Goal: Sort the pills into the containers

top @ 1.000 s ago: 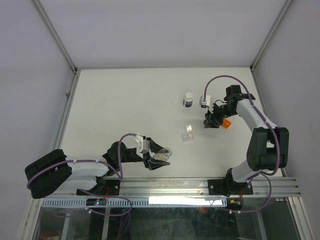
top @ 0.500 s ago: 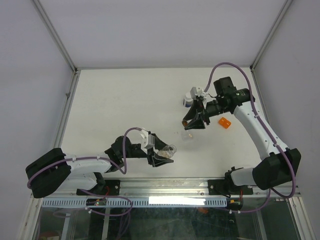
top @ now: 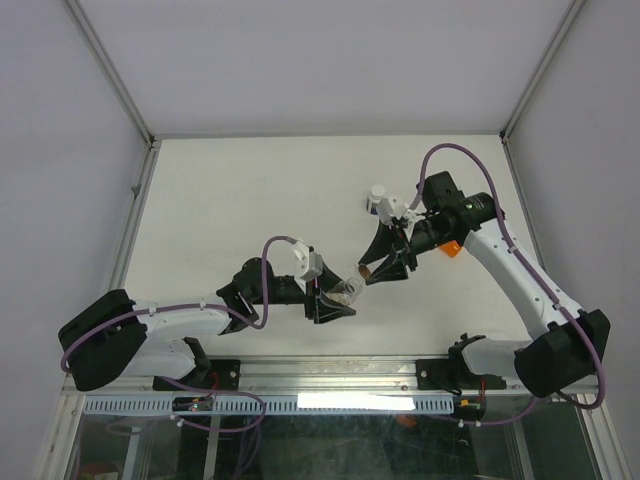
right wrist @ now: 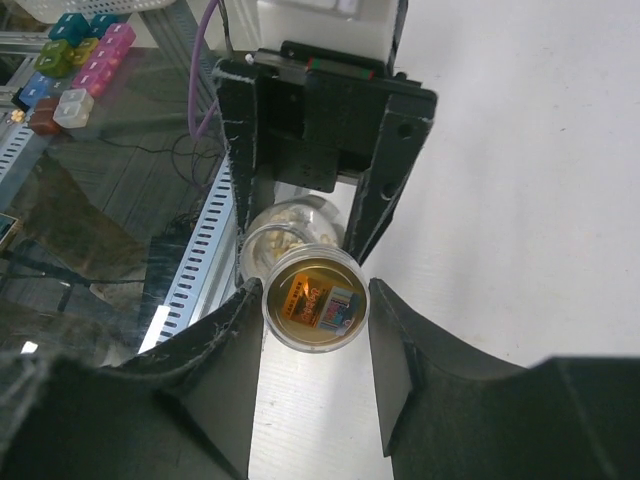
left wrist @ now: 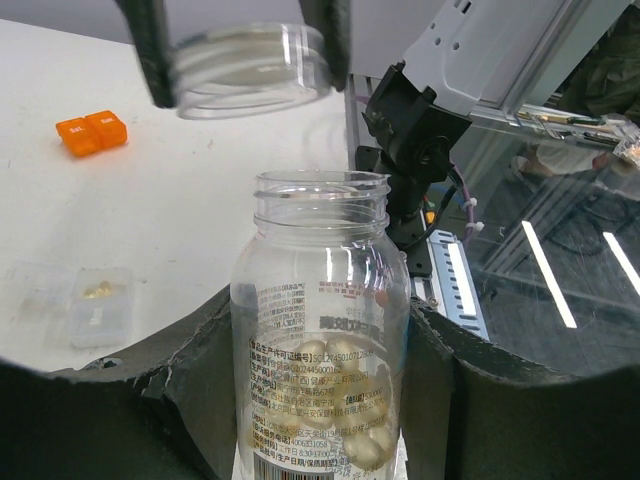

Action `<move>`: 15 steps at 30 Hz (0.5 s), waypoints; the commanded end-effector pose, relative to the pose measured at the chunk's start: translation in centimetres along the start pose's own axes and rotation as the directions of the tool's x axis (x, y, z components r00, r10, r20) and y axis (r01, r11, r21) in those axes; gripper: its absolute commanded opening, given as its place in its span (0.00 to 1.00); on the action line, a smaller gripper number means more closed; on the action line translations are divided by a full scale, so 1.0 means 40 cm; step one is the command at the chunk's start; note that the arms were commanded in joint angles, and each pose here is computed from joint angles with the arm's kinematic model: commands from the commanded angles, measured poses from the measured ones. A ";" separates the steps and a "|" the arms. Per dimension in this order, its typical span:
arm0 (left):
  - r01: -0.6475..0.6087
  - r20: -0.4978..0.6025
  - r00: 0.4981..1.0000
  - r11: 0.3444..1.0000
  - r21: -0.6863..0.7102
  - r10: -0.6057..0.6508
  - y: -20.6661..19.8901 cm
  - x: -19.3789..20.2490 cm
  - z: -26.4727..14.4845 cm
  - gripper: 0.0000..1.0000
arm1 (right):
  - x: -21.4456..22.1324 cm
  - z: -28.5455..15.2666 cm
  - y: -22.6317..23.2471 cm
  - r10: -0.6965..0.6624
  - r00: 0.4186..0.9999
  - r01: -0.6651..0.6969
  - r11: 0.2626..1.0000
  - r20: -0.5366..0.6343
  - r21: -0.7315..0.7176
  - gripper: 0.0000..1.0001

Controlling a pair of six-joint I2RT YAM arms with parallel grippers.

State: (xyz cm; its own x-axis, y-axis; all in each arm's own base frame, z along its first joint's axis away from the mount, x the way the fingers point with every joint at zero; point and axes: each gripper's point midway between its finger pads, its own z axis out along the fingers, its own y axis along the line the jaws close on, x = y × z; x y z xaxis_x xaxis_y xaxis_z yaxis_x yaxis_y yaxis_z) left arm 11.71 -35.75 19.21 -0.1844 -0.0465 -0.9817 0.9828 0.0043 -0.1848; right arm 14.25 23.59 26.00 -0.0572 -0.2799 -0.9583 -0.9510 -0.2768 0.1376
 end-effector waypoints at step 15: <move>0.026 0.059 0.998 0.997 0.067 -0.030 -0.017 -0.067 0.013 0.00 | -0.003 0.036 0.017 -0.102 0.995 0.102 0.995 0.001 -0.017 0.08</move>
State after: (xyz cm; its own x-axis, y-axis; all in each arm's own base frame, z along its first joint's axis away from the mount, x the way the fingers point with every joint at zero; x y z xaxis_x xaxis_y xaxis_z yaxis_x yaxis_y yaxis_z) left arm 11.68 -35.71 19.22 -0.2427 -0.0346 -0.9695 0.9701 -0.0141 -0.2423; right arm 13.12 24.38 25.23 0.0037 -0.2709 -0.9626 -0.9447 -0.3166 0.0855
